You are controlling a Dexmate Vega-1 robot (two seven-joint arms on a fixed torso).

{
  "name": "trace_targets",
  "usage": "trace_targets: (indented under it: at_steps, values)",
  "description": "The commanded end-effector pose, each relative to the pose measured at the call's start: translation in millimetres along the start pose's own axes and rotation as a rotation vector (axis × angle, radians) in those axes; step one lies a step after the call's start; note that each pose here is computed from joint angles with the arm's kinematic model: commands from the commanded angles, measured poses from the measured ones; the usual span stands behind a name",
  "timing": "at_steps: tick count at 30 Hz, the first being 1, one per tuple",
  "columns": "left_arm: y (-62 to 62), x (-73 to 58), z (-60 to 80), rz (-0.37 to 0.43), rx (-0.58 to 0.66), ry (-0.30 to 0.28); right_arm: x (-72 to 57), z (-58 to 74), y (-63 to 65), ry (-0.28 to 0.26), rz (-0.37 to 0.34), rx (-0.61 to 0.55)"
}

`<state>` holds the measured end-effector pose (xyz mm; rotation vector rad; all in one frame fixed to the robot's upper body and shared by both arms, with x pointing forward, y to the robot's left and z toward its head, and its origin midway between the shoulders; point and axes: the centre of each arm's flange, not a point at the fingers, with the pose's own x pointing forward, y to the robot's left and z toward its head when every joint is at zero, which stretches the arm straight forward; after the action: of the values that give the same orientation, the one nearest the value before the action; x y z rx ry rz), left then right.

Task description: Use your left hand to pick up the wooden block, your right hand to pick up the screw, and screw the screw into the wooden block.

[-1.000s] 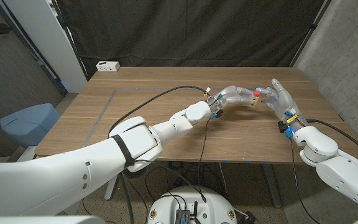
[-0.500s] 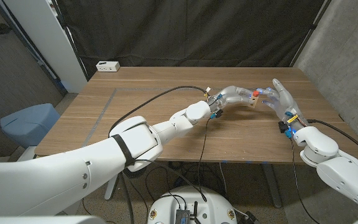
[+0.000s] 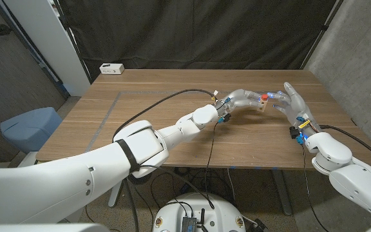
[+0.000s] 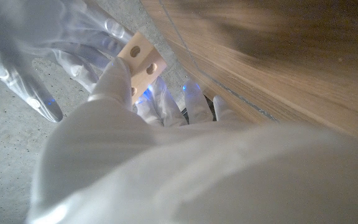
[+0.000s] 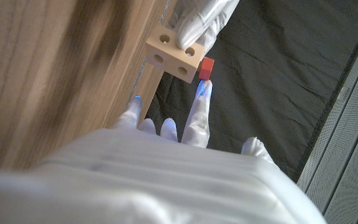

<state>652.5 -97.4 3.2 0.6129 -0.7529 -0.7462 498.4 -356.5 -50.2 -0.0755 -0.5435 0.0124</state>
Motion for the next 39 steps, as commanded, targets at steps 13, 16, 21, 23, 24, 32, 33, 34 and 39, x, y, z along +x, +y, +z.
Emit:
trace_targets:
  at_steps: [13,16,21,23,24,32,33,34,39]
  values:
    - [-0.5,0.0,-1.3,-0.003,-0.006,0.007,-5.6,-0.2,1.4,0.003,0.01,0.003]
    - [-0.4,0.0,-1.4,-0.004,-0.006,0.007,-5.9,-0.3,1.5,0.003,0.014,0.004]
    - [0.0,0.1,-1.0,-0.005,-0.004,0.006,-6.1,-0.8,1.7,0.002,0.022,0.008]
    - [0.1,0.3,-0.9,-0.005,-0.004,0.007,-6.1,-1.1,1.8,0.001,0.029,0.009]
    - [0.2,0.4,-0.9,-0.006,-0.004,0.007,-5.9,-1.1,1.8,0.001,0.033,0.01]
    - [0.8,1.3,-1.0,-0.007,-0.004,0.013,-5.7,-1.2,1.3,-0.001,0.037,0.014]
    - [0.9,1.4,-1.1,-0.006,-0.004,0.014,-5.9,-1.2,0.9,-0.001,0.034,0.015]
    - [1.0,1.5,-1.2,-0.006,-0.004,0.015,-6.0,-1.1,0.6,-0.002,0.03,0.014]
    - [1.1,1.7,-1.3,-0.006,-0.003,0.017,-7.1,-0.8,-0.6,-0.005,0.004,0.014]
